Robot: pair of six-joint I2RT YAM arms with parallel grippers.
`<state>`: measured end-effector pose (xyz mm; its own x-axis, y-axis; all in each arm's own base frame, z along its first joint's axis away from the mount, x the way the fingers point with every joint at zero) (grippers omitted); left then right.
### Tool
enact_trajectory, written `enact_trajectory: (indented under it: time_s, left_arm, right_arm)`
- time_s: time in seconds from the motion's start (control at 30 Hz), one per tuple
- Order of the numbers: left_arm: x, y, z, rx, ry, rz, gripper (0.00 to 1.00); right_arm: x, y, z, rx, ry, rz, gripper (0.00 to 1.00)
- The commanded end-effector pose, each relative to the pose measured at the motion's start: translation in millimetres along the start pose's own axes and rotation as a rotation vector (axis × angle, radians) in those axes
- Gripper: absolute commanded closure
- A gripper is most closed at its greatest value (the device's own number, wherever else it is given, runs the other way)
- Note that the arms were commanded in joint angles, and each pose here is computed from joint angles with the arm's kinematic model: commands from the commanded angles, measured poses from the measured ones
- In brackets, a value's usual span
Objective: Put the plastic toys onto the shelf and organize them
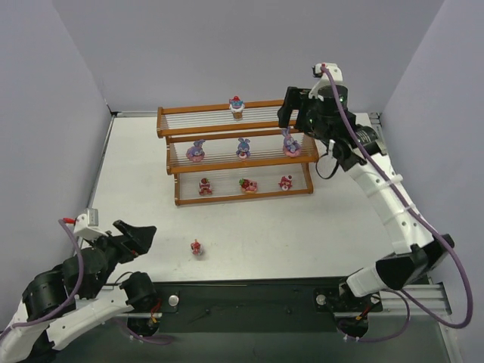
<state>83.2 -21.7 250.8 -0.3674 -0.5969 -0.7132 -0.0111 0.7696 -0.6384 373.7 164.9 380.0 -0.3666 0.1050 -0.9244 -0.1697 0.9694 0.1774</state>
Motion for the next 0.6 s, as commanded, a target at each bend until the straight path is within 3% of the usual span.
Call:
enact_trajectory:
  time_s: [0.0,0.27,0.57]
  left_arm:
    - [5,-22,9,0.011,0.063,0.094,0.03]
    - [54,-47,49,-0.009,0.206,0.216,0.03]
    - [114,-27,70,-0.018,0.348,0.259,0.03]
  right_arm:
    - [8,0,-41,-0.031,-0.023,0.019,0.19]
    - [105,-16,-85,-0.054,0.11,0.049,0.18]
    - [148,-14,-101,-0.122,0.158,0.098,0.19]
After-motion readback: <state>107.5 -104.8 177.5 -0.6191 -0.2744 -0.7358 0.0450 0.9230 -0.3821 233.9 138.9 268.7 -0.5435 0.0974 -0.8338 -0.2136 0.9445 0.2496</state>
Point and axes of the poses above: each gripper's point midway between its finger pads, its own z axis out along the fingers, its own y axis along the line the jaws close on, x = y × z, the point moved 5 cm from there along -z, back along the fingers, and after that the axes turned 1 degree about -z, right-handed, at the moved point
